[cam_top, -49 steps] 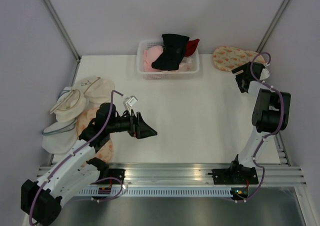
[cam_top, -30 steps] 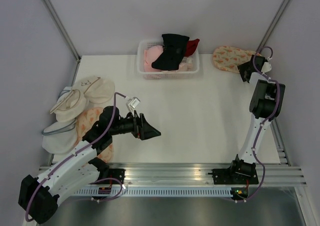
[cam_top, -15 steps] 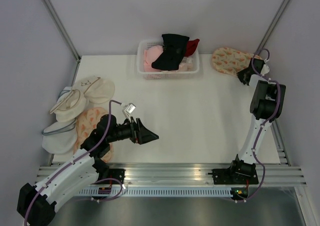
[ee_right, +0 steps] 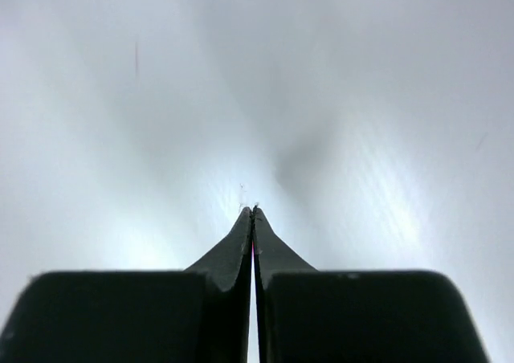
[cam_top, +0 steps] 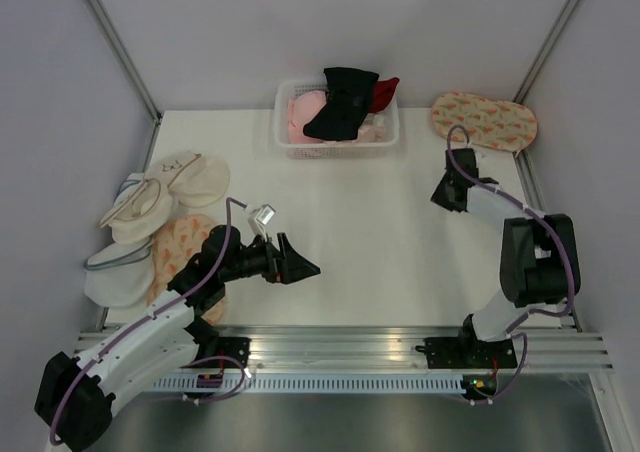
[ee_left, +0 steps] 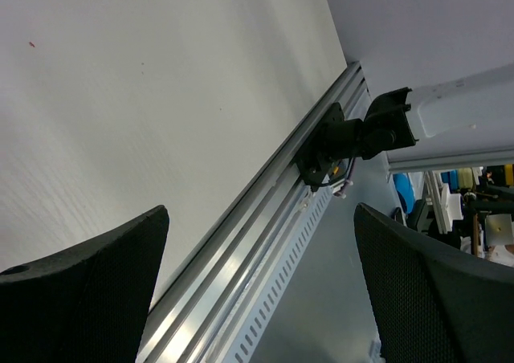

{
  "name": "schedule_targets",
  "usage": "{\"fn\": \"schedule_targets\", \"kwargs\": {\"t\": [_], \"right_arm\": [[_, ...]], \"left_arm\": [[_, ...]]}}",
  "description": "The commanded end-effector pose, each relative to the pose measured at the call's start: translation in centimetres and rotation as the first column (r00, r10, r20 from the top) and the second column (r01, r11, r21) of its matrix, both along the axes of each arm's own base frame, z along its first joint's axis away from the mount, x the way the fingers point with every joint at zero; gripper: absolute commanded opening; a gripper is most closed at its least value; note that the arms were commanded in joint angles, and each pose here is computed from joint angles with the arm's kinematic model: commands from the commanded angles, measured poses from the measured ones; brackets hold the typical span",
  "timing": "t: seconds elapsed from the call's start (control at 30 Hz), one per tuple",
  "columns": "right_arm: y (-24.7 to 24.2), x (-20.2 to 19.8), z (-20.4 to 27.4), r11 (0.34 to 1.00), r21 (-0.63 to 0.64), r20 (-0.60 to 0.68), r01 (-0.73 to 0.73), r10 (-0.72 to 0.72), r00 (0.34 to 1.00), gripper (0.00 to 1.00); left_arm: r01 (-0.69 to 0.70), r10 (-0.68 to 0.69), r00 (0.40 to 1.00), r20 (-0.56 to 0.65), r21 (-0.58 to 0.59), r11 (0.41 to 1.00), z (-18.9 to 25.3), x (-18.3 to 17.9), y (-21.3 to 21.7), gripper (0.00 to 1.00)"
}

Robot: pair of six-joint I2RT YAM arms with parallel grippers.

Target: Unzip the laundry bag and remove the bra

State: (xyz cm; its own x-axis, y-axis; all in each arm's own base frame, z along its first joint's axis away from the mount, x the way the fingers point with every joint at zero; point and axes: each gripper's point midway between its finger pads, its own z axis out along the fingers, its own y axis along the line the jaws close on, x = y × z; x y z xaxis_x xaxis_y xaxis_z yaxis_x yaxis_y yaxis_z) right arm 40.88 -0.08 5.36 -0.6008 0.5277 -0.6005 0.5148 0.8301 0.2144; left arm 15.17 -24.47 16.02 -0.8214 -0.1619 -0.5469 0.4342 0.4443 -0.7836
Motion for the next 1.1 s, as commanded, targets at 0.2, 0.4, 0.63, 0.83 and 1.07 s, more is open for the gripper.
{"fn": "schedule_targets", "kwargs": {"t": [0.2, 0.4, 0.63, 0.83, 1.07], "right_arm": [[10.2, -15.8, 0.0, 0.864, 0.130, -0.096, -0.487, 0.500, 0.861, 0.00], [8.0, -12.9, 4.0, 0.938, -0.046, 0.003, -0.343, 0.343, 0.939, 0.00], [6.3, -5.5, 4.1, 0.992, 0.001, 0.119, -0.124, 0.123, 0.985, 0.58], [0.6, 2.4, 3.1, 0.979, 0.173, 0.242, 0.104, -0.145, 0.959, 0.98], [-4.6, 9.0, 0.3, 0.901, 0.346, 0.230, 0.262, -0.352, 0.907, 0.98]], "left_arm": [[-0.080, 0.080, 0.996, 0.033, 0.015, 0.997, 0.2, 1.8, 0.0, 0.99], [-0.077, 0.077, 0.997, 0.015, 0.012, 0.997, -0.1, 1.8, -0.4, 0.99], [-0.069, 0.069, 0.998, 0.012, 0.004, 0.998, 0.0, 1.4, -0.4, 0.99], [-0.055, 0.055, 0.998, 0.010, -0.004, 0.998, 0.1, 1.0, -0.4, 0.99], [-0.048, 0.048, 0.999, -0.003, 0.004, 0.999, -0.6, 0.5, -0.2, 0.99]]}}
